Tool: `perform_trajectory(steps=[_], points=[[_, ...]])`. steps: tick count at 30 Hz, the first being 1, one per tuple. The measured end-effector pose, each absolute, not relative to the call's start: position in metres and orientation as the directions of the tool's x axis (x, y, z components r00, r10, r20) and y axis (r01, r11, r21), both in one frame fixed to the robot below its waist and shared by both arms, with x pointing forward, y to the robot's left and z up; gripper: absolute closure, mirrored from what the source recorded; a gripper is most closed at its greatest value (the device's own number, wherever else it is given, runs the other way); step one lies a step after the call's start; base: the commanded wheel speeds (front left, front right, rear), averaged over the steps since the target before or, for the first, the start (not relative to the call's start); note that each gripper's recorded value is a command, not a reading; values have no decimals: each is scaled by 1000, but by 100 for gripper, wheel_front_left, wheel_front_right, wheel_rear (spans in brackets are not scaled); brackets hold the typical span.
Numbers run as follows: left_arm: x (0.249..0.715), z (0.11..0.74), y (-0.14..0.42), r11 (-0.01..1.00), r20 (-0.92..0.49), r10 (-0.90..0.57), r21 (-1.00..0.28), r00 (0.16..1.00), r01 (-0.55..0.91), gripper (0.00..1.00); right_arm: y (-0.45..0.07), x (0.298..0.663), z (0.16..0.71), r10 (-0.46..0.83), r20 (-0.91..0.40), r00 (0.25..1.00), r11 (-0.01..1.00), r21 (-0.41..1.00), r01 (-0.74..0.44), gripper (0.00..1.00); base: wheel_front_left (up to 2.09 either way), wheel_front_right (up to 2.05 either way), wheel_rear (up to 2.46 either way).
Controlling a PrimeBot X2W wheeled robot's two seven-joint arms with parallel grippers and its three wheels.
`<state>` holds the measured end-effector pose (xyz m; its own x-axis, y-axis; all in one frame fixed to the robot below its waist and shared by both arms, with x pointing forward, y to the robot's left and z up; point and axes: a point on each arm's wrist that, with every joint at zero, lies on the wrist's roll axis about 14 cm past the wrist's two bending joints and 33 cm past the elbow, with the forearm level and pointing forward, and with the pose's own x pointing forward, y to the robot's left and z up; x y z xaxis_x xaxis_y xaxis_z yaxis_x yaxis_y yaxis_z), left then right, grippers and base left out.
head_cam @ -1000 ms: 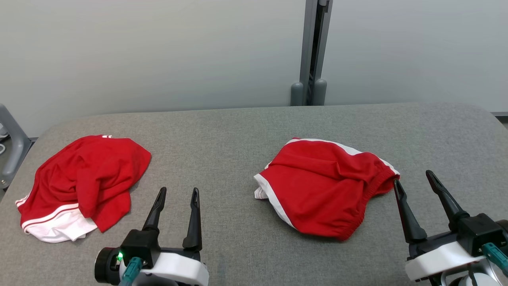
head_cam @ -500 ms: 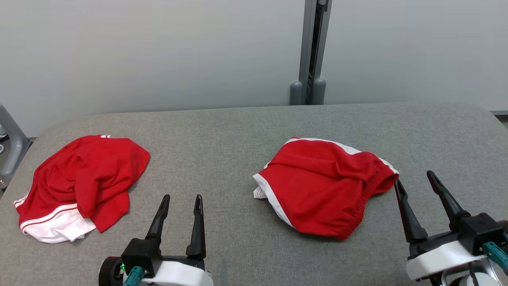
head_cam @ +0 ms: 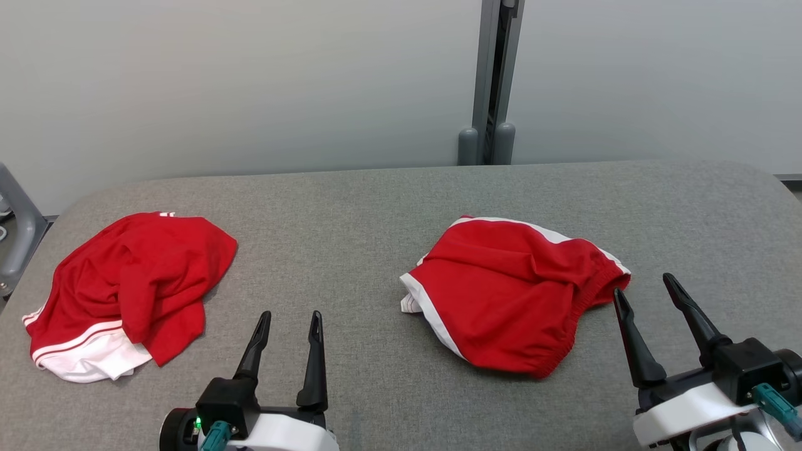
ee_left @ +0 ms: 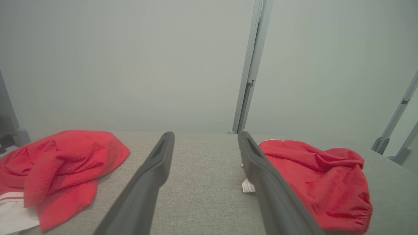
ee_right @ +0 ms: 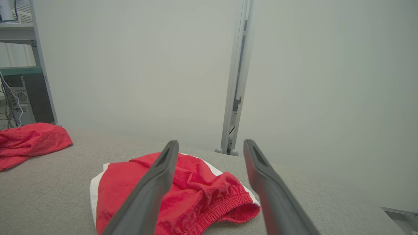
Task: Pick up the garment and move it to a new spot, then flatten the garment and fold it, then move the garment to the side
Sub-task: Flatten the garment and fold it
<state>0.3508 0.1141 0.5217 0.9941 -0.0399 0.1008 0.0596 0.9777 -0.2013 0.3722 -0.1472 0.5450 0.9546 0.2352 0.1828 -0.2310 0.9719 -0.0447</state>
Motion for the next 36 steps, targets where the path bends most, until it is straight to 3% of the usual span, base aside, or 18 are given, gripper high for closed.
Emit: perform_trajectory(steps=[4, 17, 31, 32, 33, 36], points=[[350, 516, 112, 977, 84, -43, -203, 996, 60, 0, -138, 373, 537, 273, 157, 949, 962, -61, -267, 0, 0, 0, 0], [349, 496, 105, 979, 13, -45, -199, 999, 46, 0, -92, 374, 458, 489, -112, 865, 851, -156, -502, 0, 0, 0, 0], [353, 495, 128, 979, -3, 64, -194, 998, -64, 0, -81, 391, 384, 557, -354, 752, 749, -178, -638, 0, 0, 0, 0], [353, 495, 129, 979, -6, 68, -193, 998, -68, 0, -80, 391, 380, 558, -365, 746, 749, -165, -641, 45, 0, 0, 0], [352, 494, 130, 979, -9, 72, -192, 997, -72, 0, -79, 390, 375, 557, -378, 740, 752, -150, -642, 96, 0, 0, 0], [348, 495, 130, 978, -7, 74, -195, 997, -74, 0, -74, 388, 375, 566, -383, 730, 746, -138, -651, 100, 0, 0, 0]])
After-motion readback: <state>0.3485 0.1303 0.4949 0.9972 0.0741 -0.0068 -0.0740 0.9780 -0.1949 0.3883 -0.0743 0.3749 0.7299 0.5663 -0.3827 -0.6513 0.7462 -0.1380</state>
